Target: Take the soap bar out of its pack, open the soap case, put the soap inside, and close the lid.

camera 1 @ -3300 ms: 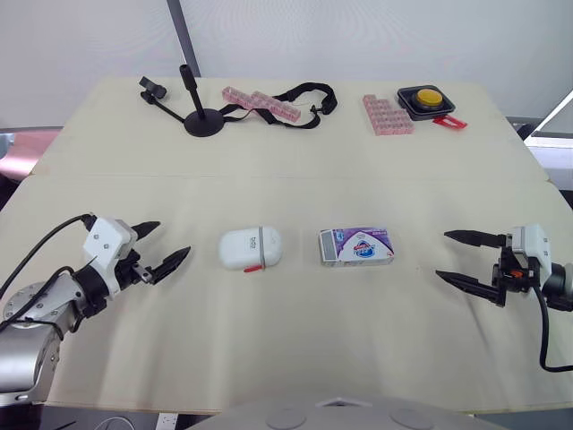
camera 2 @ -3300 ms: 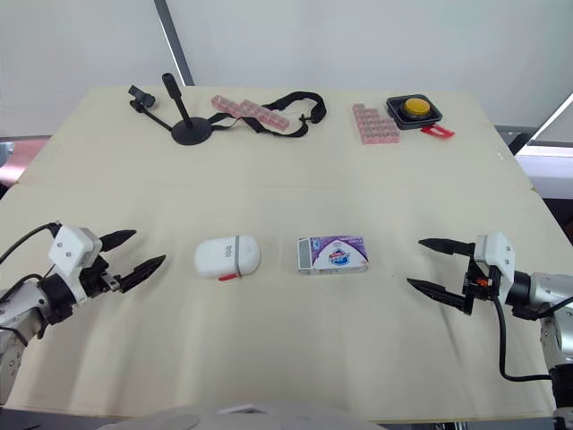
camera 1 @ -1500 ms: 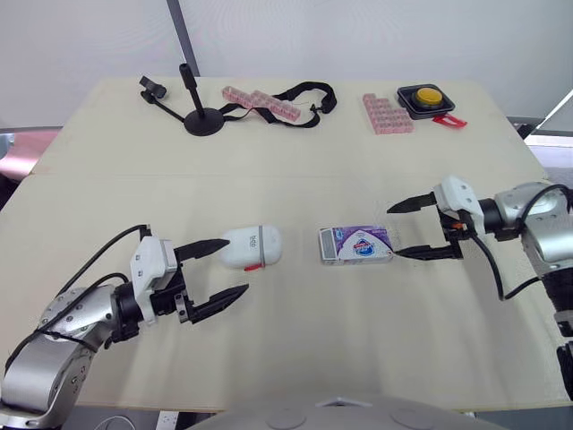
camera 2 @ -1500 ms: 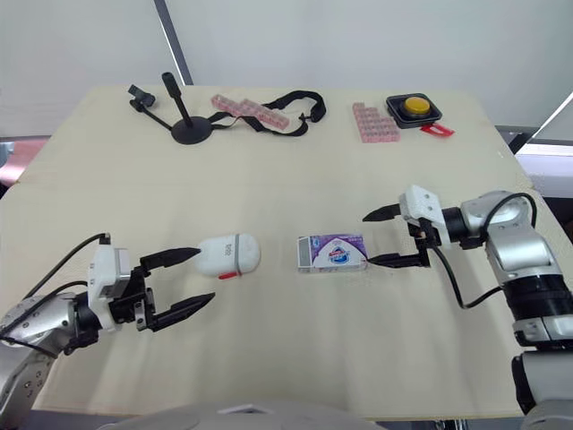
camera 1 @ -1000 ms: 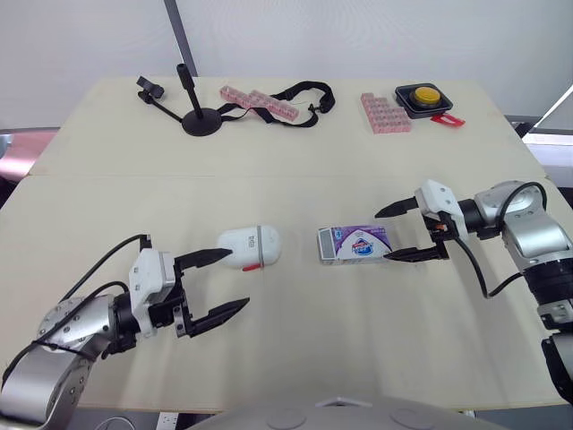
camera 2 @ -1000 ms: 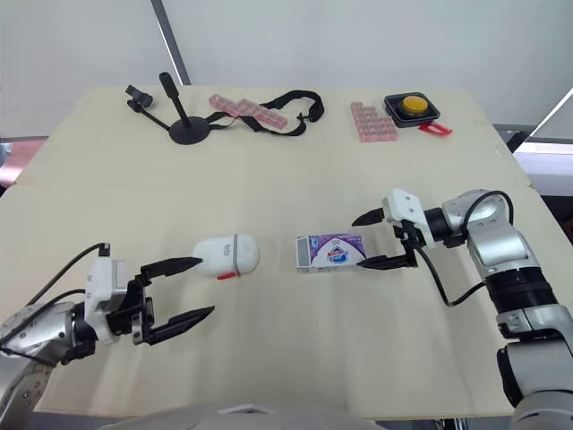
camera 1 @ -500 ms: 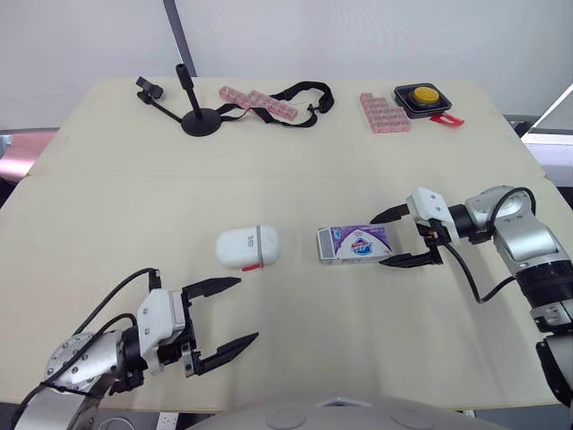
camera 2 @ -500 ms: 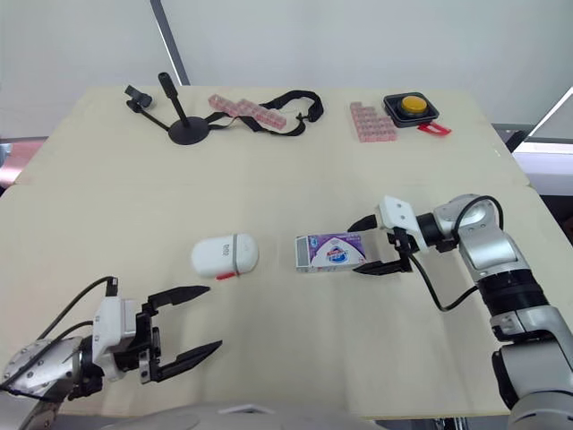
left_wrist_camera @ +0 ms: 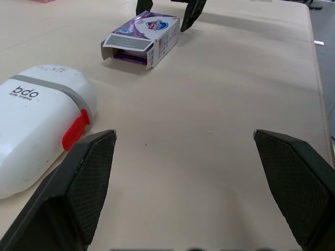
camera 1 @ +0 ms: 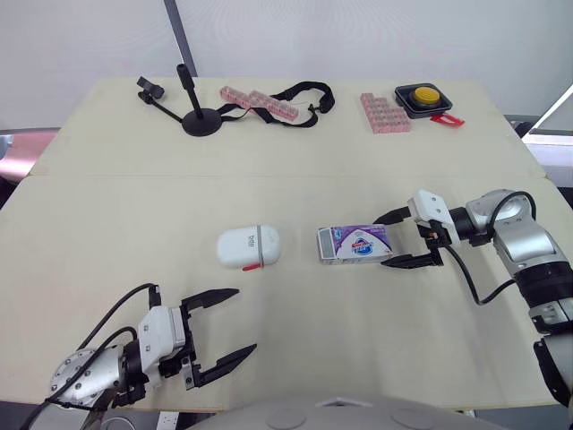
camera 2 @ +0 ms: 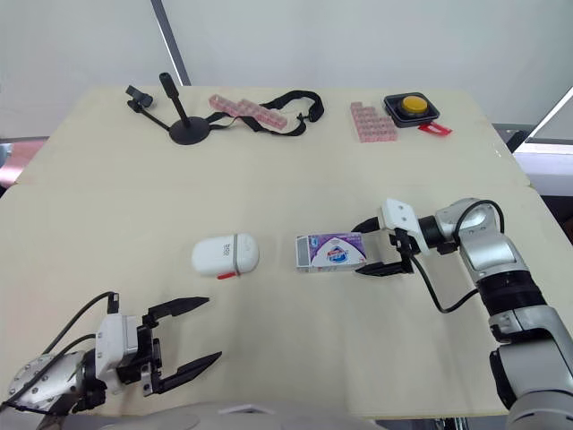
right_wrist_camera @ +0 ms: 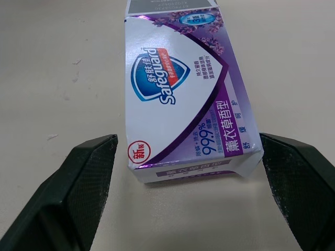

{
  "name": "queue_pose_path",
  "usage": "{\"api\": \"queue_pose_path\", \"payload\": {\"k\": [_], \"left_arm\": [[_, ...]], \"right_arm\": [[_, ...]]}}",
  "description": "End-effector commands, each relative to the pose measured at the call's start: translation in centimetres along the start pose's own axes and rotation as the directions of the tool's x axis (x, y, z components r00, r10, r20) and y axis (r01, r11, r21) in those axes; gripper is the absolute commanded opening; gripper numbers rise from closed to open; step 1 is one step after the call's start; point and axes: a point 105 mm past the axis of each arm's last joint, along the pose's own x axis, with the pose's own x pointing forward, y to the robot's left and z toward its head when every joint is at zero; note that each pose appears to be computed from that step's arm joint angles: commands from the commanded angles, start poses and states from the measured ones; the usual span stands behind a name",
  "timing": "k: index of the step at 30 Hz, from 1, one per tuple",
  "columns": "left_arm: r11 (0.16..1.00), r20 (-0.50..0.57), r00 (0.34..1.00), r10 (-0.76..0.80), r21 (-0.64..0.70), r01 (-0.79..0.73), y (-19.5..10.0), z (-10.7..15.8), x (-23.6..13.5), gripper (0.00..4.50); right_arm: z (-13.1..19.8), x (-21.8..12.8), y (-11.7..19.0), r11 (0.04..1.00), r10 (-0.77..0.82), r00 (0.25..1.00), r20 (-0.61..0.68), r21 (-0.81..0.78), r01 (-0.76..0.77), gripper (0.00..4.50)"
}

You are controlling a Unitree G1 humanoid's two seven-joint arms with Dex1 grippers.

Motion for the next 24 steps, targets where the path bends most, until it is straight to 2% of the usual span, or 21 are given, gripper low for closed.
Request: {"api": "queue_pose_path", "payload": {"k": [1,6,17,24], "left_arm": [[0.999,0.032,0.999,0.002,0.033,-0.003,0.1,0.7,0.4,4.49],[0.999,0.037,0.999,-0.018,0.052,0.016,-0.2,1.0,0.6,4.5],[0.998,0.03,0.999,-0.021,0.055,0.019,-0.3,0.9,0.6,4.5],[0.998,0.033,0.999,-0.029,0.052,0.028,-0.8,1.0,1.1,4.5]], "right_arm": [[0.5,-0.4,-0.4,0.999,-0.02,1.0,0.001,-0.037,0.02,4.24],[0.4,-0.4,-0.5,0.998,-0.032,0.999,-0.003,-0.053,0.031,2.72],[0.6,-0.6,-0.6,0.996,-0.044,0.999,-0.002,-0.076,0.043,2.72],[2.8,-1.9,-1.5,0.993,-0.065,0.996,-0.058,-0.098,0.059,2.72]]}}
